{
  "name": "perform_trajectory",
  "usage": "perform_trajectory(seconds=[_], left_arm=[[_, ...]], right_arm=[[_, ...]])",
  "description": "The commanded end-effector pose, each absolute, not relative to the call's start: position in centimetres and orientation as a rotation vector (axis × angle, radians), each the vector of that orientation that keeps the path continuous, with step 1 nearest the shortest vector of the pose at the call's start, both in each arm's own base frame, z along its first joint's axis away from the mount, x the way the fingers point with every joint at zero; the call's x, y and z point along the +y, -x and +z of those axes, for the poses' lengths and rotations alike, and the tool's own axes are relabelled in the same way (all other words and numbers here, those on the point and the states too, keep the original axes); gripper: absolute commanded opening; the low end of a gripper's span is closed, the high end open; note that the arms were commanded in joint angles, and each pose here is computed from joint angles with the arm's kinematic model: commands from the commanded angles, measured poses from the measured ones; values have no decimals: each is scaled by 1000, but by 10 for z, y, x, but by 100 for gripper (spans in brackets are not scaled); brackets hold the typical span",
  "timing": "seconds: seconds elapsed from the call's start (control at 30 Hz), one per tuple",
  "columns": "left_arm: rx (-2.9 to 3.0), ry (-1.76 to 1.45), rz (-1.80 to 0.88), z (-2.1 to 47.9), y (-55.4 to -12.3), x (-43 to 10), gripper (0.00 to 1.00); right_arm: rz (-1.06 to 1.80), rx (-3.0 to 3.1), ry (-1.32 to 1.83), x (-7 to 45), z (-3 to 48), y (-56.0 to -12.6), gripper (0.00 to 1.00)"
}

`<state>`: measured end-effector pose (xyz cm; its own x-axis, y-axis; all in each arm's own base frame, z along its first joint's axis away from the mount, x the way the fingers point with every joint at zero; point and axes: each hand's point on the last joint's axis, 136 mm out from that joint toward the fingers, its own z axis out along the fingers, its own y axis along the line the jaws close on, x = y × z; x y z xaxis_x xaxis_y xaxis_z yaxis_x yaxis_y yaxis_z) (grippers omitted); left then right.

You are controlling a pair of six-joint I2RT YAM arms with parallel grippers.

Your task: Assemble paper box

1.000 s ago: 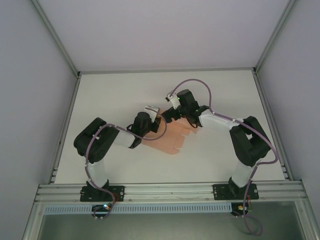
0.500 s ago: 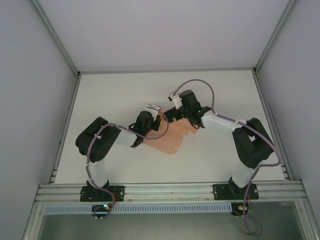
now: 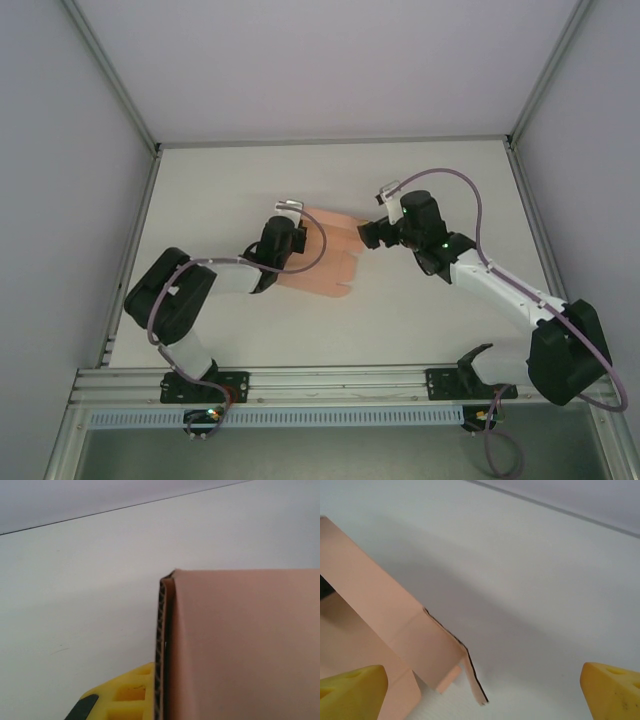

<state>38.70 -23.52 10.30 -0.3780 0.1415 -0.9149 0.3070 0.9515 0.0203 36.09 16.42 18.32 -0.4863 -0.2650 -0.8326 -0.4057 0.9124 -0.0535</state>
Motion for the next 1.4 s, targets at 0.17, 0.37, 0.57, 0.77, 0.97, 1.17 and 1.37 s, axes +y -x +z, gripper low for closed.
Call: perform_trajectory(seconds=[0.17, 0.37, 0.57, 0.77, 0.97, 1.17, 1.37], left_arm=[[1953, -307, -288, 130, -374, -243, 0], [1928, -301, -354, 152, -367, -252, 0], [1910, -347, -439, 160, -356, -270, 0], [1902, -300, -491, 172, -351, -271, 0], [1906, -219, -458, 175, -354, -260, 0], [1926, -125, -406, 174, -365, -234, 0], [1917, -102, -456, 177, -371, -224, 0]], right_arm=[[170, 2176, 526, 165, 159, -367, 99], [449, 1967, 658, 222, 189, -369, 100], [516, 1790, 429, 231, 221, -394, 100], [624, 1624, 182, 218, 240, -395, 100], [535, 1693, 122, 197, 220, -384, 100], [383, 1916, 88, 157, 180, -343, 100], [295, 2113, -25, 119, 136, -309, 100]])
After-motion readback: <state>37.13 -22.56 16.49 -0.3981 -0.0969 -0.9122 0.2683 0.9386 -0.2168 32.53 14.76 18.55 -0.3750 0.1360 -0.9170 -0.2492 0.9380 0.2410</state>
